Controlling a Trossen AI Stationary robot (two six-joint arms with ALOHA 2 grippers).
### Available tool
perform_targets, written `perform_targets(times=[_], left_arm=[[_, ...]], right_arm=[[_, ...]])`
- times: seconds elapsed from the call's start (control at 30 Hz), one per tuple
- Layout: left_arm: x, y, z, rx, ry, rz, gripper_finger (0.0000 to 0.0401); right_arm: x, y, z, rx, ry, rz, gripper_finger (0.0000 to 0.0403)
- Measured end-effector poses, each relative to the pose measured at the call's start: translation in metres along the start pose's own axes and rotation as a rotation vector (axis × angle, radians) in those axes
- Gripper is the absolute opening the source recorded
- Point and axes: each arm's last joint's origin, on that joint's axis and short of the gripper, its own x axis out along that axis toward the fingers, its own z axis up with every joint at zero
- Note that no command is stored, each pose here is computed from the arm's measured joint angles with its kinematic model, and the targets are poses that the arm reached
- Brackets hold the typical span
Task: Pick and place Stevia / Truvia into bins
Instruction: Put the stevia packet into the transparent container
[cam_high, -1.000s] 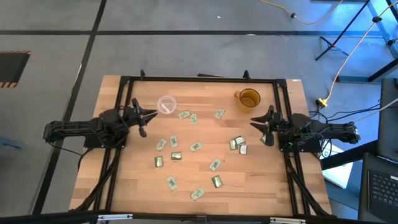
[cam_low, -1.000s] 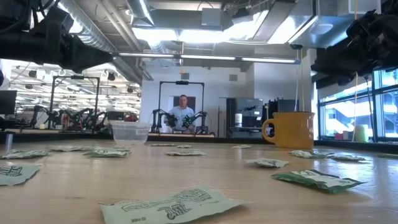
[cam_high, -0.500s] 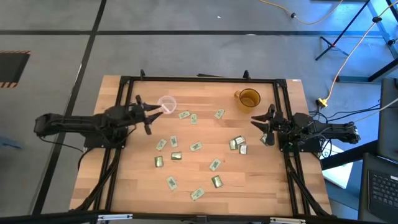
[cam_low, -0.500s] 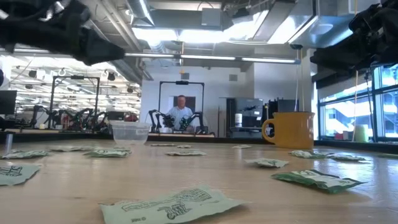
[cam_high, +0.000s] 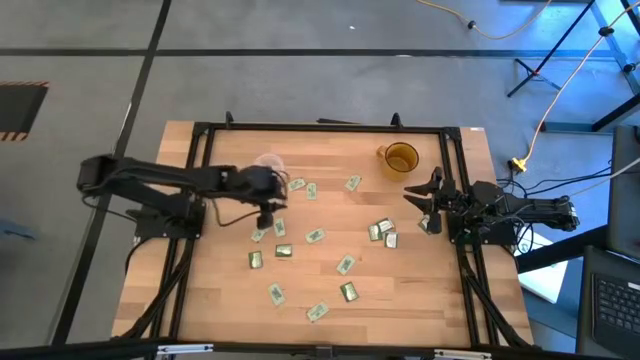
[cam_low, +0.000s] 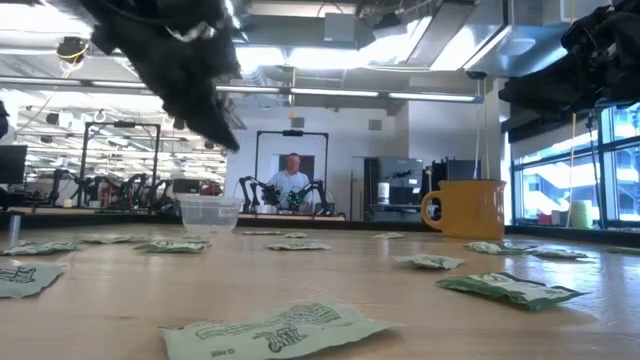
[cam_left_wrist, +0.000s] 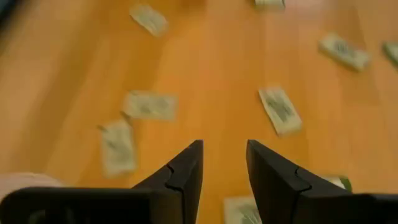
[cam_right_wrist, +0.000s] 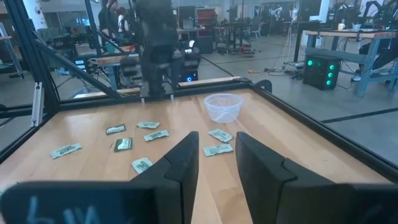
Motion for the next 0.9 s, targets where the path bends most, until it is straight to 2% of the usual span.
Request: perform_targets(times=[0.3, 0.57, 0.9], left_arm=[[0.047, 0.0, -0.026, -0.032, 0.31, -0.043, 0.0114], [0.065, -0.003, -0.037, -0.044, 0.398, -0.05, 0.0116], [0.067, -0.015, -0.04, 0.01, 0.42, -0.004, 0.0103]], right_arm=[[0.0, 0.0, 0.0, -0.004, 0.001, 0.0, 0.011], [0.0, 0.0, 0.0, -0.004, 0.001, 0.001, 0.011], [0.0, 0.0, 0.0, -0.005, 0.002, 0.001, 0.011]])
